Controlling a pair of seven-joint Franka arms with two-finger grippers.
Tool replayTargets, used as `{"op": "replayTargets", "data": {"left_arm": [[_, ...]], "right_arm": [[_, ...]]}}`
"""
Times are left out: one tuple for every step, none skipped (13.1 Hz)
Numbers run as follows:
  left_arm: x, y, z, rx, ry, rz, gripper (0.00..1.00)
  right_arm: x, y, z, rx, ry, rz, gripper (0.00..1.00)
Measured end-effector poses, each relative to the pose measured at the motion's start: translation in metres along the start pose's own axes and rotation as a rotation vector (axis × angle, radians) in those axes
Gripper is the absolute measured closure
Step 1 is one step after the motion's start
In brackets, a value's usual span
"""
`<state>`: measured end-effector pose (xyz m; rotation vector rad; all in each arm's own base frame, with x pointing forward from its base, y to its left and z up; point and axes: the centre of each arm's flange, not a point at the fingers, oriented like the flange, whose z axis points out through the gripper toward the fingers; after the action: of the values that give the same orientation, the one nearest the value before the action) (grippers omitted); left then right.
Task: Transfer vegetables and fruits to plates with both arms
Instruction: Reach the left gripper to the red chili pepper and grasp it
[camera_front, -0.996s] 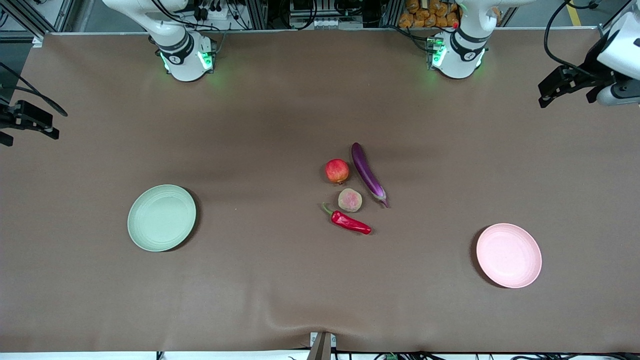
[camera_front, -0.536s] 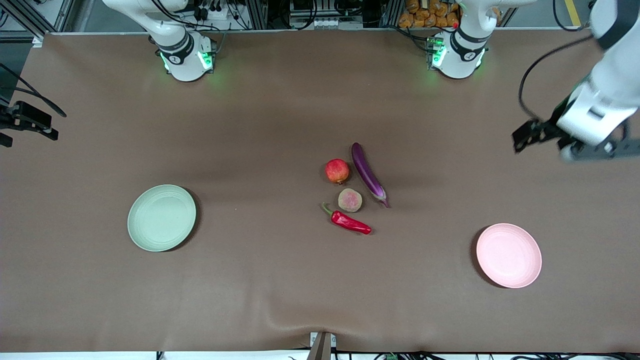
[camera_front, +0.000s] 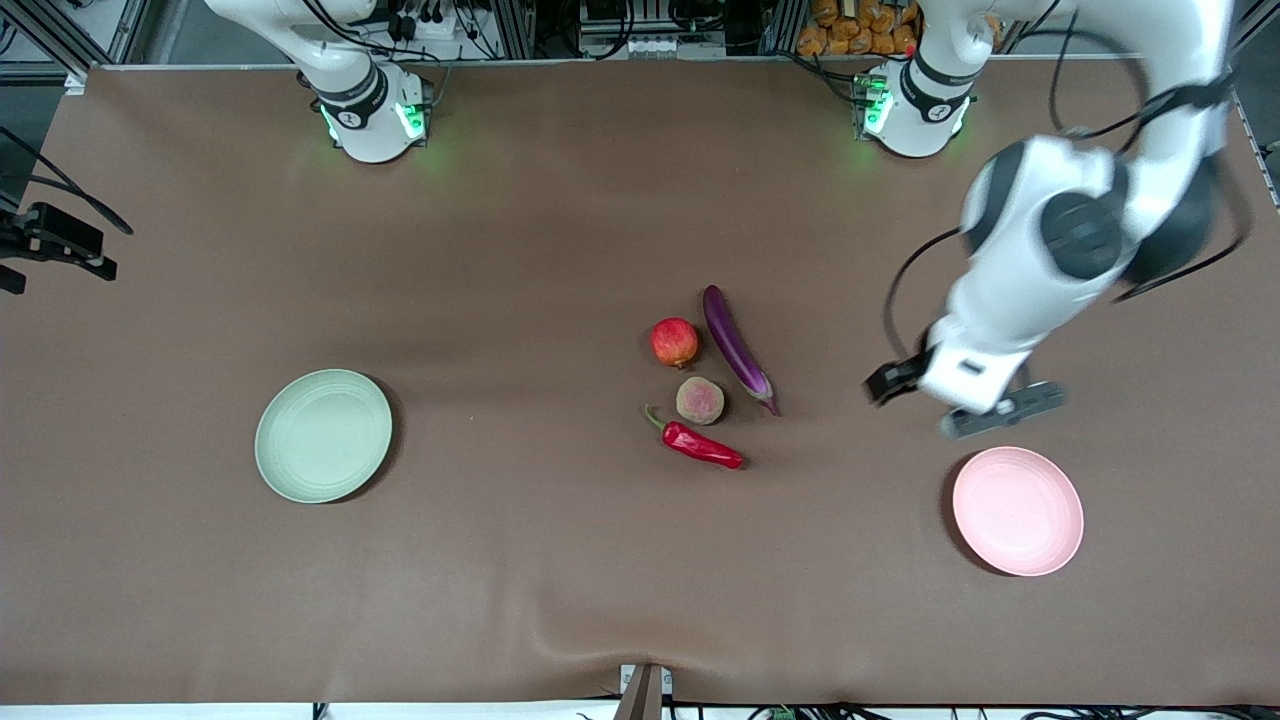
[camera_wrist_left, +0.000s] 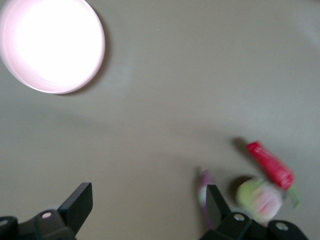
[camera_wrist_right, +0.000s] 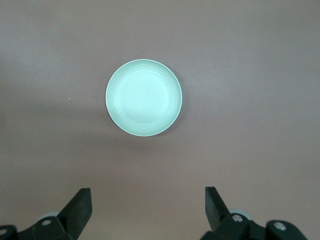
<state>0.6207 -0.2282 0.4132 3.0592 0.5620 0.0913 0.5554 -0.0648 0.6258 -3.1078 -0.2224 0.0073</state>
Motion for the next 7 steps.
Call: {"op": "replayTargets", "data": {"left_arm": [[0.0, 0.019, 0.02, -0.007, -0.003, -0.061, 0.0], [0.001, 0.037, 0.037, -0.013, -0.007, -0.126, 0.0], [0.003, 0.056, 0.055, -0.021, -0.009, -0.191, 0.0], [0.003, 0.075, 0.074, -0.034, -0.006, -0.252, 0.0], [0.002, 0.09, 0.093, -0.054, 0.002, -0.301, 0.0], [0.0, 0.1, 0.111, -0.067, 0.006, -0.337, 0.0], [-0.005, 0.107, 0.128, -0.069, 0.003, -0.366, 0.0]], "right_arm": [[0.0, 0.0, 0.0, 0.0, 0.0, 0.0, 0.0], [0.0, 0.0, 0.0, 0.0, -0.002, 0.0, 0.0], [-0.001, 0.0, 0.001, 0.001, -0.005, 0.0, 0.0], [-0.001, 0.0, 0.001, 0.002, -0.007, 0.001, 0.0], [-0.001, 0.002, 0.001, 0.002, -0.007, 0.004, 0.0], [-0.002, 0.003, 0.001, 0.002, -0.007, 0.006, 0.0], [-0.002, 0.004, 0.001, 0.002, -0.007, 0.007, 0.0]]}}
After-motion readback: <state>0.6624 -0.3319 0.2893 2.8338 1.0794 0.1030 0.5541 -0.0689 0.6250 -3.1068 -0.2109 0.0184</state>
